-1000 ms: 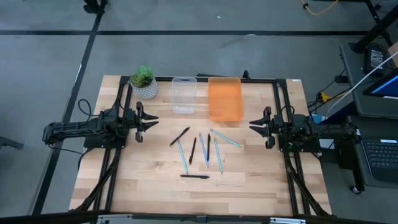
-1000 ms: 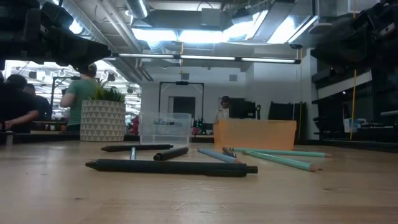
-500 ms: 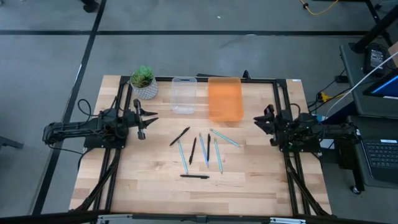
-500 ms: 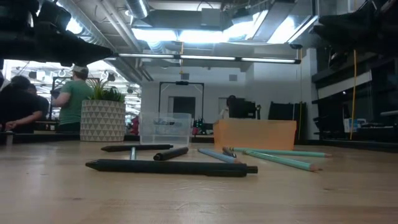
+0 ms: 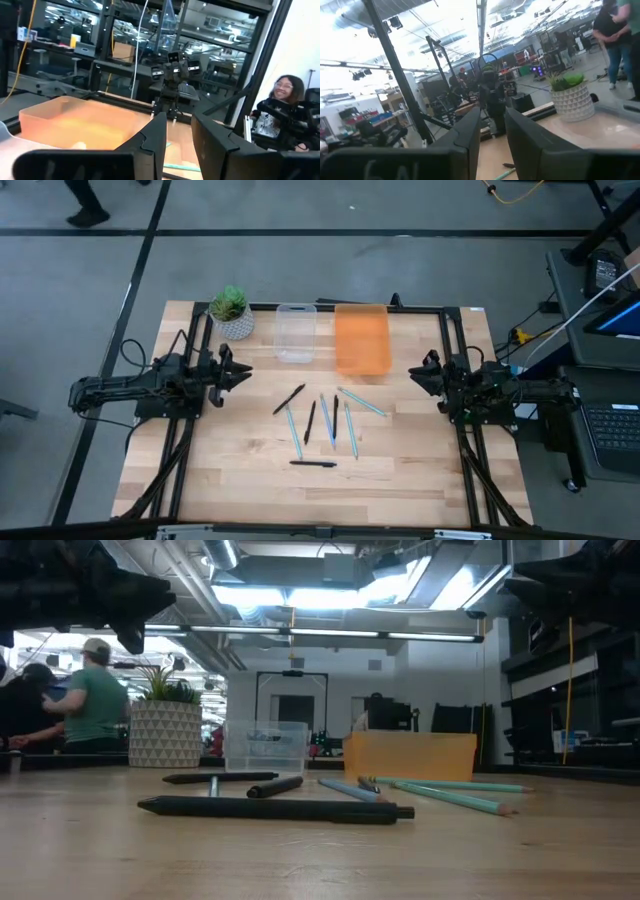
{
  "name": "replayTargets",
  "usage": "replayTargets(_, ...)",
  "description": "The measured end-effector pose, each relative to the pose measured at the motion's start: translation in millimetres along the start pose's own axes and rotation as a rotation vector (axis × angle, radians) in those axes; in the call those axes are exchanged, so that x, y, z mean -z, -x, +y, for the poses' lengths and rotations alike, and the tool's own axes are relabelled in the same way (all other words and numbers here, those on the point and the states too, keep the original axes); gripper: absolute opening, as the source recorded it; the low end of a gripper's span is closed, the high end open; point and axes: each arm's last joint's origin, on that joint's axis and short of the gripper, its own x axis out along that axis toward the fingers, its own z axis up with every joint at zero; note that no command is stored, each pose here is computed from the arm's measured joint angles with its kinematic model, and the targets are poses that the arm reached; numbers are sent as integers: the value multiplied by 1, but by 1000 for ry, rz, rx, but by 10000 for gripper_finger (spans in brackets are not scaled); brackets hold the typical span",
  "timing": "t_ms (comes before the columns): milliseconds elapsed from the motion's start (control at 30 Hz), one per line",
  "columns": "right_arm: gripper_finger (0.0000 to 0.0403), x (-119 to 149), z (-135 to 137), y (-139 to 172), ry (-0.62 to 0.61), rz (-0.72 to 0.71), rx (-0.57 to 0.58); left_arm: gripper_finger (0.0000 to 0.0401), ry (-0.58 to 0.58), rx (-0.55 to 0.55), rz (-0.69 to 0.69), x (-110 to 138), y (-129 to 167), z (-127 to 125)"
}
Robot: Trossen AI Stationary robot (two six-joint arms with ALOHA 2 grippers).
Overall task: Sort pens & pencils
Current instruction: Put the light green pencil into the orange bin
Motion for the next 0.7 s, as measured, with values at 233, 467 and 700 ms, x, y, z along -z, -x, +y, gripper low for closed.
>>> replayTargets(233,94,-3,1,0,-53,-27,-13,86,129,-45,-40,-3,0,1)
replayTargets(467,94,-57,25,6,82,-346,-137,86,117,148,-346,-55,7,-17)
replayTargets(700,94,-149,67,-2,195,-317,-160,86,19,106,-254,-143,13,-44)
